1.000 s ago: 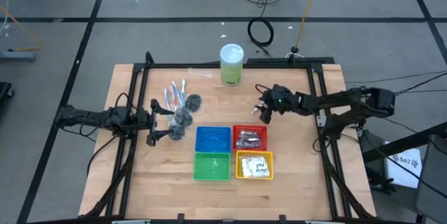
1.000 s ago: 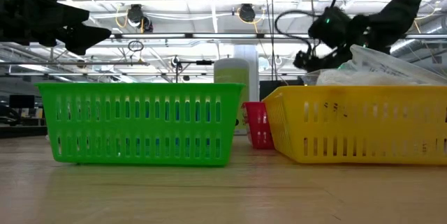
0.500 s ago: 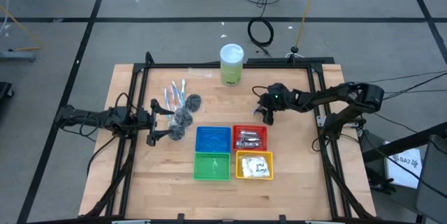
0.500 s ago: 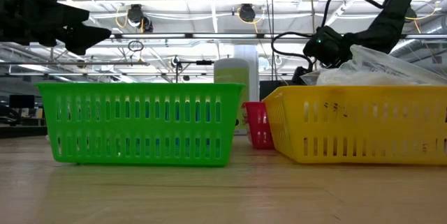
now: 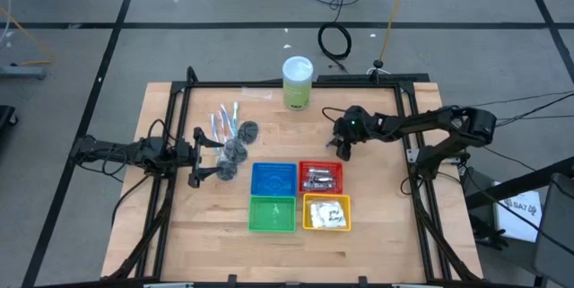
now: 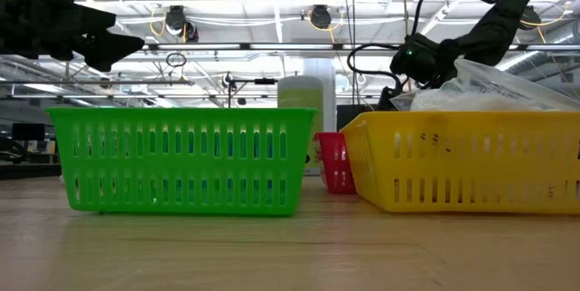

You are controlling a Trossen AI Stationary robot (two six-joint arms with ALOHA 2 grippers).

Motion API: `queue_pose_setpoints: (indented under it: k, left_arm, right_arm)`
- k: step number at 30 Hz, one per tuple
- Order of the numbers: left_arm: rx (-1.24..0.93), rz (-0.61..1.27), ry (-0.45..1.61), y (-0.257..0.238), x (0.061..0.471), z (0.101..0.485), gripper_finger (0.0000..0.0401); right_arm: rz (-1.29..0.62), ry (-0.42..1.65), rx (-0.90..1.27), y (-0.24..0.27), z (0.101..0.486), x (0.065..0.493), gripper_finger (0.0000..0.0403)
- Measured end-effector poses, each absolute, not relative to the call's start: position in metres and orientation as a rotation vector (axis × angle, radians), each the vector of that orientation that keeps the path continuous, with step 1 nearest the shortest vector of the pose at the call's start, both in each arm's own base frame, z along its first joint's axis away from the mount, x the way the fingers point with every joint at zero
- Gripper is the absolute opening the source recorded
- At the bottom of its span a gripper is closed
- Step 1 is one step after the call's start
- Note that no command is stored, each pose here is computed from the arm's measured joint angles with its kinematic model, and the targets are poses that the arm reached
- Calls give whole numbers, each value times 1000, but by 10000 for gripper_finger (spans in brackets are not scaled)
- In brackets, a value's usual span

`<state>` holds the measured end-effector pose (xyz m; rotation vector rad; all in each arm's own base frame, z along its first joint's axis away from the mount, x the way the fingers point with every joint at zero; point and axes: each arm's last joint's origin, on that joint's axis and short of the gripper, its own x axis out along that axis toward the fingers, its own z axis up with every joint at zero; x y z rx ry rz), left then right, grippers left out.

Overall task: Pick & Place Travel size toiletries
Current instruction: Put the nail cutter into the red basket

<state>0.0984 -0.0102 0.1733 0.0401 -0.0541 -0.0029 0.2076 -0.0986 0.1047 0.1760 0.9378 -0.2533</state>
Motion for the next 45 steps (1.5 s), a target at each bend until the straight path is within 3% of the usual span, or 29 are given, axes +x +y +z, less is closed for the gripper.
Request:
queue_pose_setpoints:
  k: [8,25,39,45]
  left_arm:
    - [40,-3,-54,-10,98,173,347]
    - [40,-3,-54,-10,98,173,347]
    - [40,-3,-54,-10,98,173,347]
    - [40,-3,-54,-10,98,173,347]
  right_arm:
    - [-349,971,402,-93,112,197,171]
    - [-251,1129,284,-78,133,166,167]
    - [-351,1075,320,-76,121,161,50]
    - [-377,1017,347,-76,116,161,39]
